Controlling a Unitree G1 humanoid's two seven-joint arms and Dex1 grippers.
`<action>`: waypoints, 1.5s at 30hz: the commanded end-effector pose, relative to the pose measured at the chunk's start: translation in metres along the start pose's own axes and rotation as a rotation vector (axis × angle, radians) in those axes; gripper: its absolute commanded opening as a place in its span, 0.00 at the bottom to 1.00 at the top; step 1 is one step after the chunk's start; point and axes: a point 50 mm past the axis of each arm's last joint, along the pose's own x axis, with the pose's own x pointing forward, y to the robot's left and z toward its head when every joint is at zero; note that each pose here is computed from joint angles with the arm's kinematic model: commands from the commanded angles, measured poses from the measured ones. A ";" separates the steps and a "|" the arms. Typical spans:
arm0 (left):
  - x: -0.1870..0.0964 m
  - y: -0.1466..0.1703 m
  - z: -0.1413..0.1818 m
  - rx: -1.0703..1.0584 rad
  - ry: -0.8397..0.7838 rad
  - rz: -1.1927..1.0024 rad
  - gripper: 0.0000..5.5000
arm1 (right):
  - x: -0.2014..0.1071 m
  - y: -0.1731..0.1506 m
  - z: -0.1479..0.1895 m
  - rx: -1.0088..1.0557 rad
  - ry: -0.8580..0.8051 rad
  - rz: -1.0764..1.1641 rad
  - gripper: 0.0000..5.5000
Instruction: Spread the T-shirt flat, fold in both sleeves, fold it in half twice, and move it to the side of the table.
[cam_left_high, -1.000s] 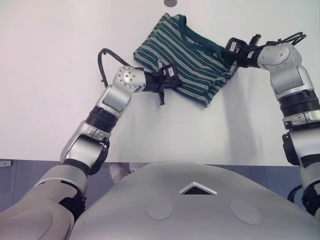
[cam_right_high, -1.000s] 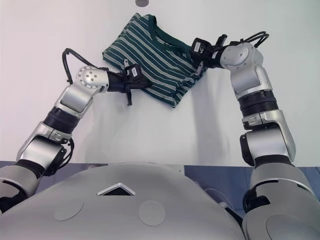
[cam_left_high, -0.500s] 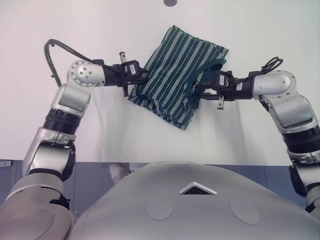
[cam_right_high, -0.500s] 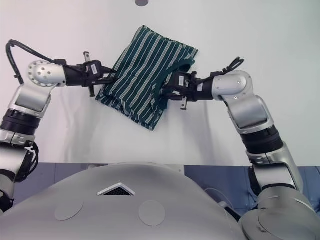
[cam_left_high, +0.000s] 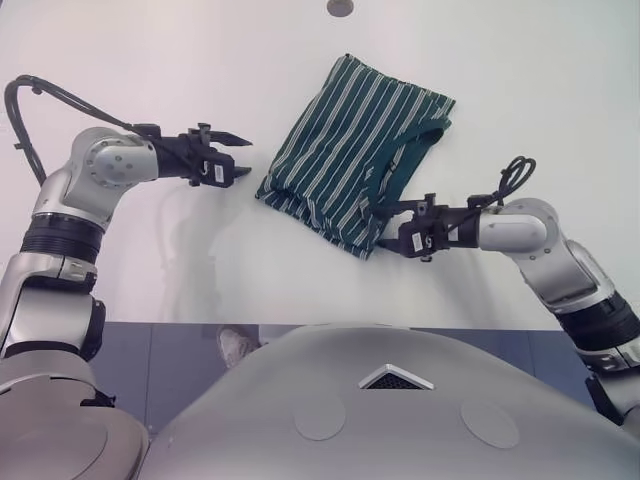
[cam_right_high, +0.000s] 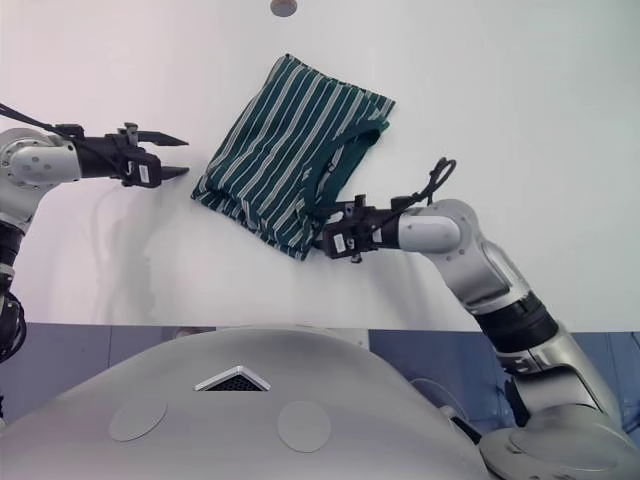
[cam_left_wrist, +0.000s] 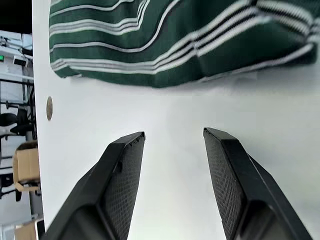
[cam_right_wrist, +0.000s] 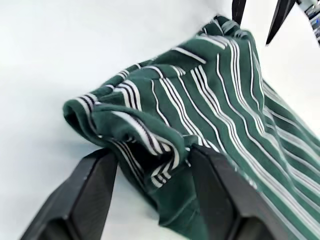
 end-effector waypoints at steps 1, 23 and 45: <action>0.010 -0.009 0.014 0.100 -0.091 -0.072 0.39 | 0.004 0.004 -0.004 -0.068 0.027 0.048 0.44; 0.027 0.039 0.079 -0.985 -0.541 -0.001 0.01 | -0.090 -0.030 -0.033 0.939 -0.197 0.001 0.01; 0.068 0.120 0.011 -1.280 -0.340 0.692 0.17 | -0.104 -0.124 -0.114 1.245 -0.285 -0.989 0.16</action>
